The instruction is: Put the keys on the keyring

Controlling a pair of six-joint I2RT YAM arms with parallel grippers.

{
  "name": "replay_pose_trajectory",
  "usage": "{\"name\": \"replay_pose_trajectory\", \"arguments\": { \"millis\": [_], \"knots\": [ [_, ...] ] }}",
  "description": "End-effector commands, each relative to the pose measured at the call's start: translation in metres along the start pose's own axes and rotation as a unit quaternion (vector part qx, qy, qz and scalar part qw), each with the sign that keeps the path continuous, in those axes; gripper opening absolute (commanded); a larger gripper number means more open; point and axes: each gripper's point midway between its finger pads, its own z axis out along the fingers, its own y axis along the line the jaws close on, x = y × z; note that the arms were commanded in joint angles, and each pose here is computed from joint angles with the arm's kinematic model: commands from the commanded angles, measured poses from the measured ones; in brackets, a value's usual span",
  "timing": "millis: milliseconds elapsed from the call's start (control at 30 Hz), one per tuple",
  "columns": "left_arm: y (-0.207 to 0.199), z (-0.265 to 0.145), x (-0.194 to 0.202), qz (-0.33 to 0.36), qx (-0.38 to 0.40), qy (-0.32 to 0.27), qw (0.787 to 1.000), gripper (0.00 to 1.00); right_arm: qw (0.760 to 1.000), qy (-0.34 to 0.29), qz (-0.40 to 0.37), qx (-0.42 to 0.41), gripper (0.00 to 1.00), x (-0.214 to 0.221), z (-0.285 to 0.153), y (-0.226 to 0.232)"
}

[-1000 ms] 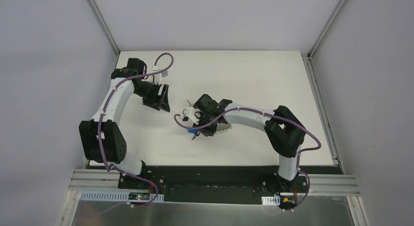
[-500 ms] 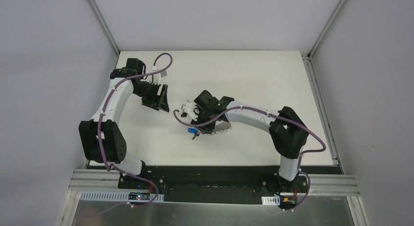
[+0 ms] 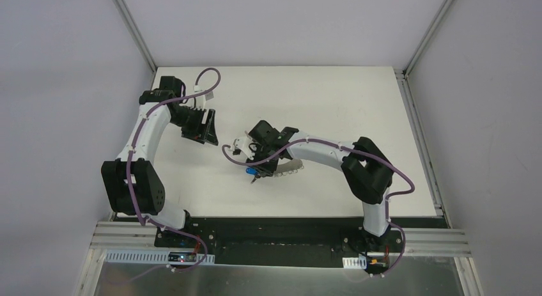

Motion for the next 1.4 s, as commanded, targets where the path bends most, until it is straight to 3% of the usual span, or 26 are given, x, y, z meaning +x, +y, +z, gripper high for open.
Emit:
{"name": "replay_pose_trajectory", "arguments": {
  "millis": [0,1367],
  "knots": [
    [-0.006,-0.013,-0.002,0.015,0.002,-0.016,1.0,0.66,1.0,-0.008,0.002,0.0,0.31,-0.013,0.0,0.001],
    [-0.003,-0.012,0.001,0.006,0.016,-0.008,1.0,0.65,1.0,0.007,0.008,0.003,0.11,-0.011,0.009,-0.002]
  ]
}}
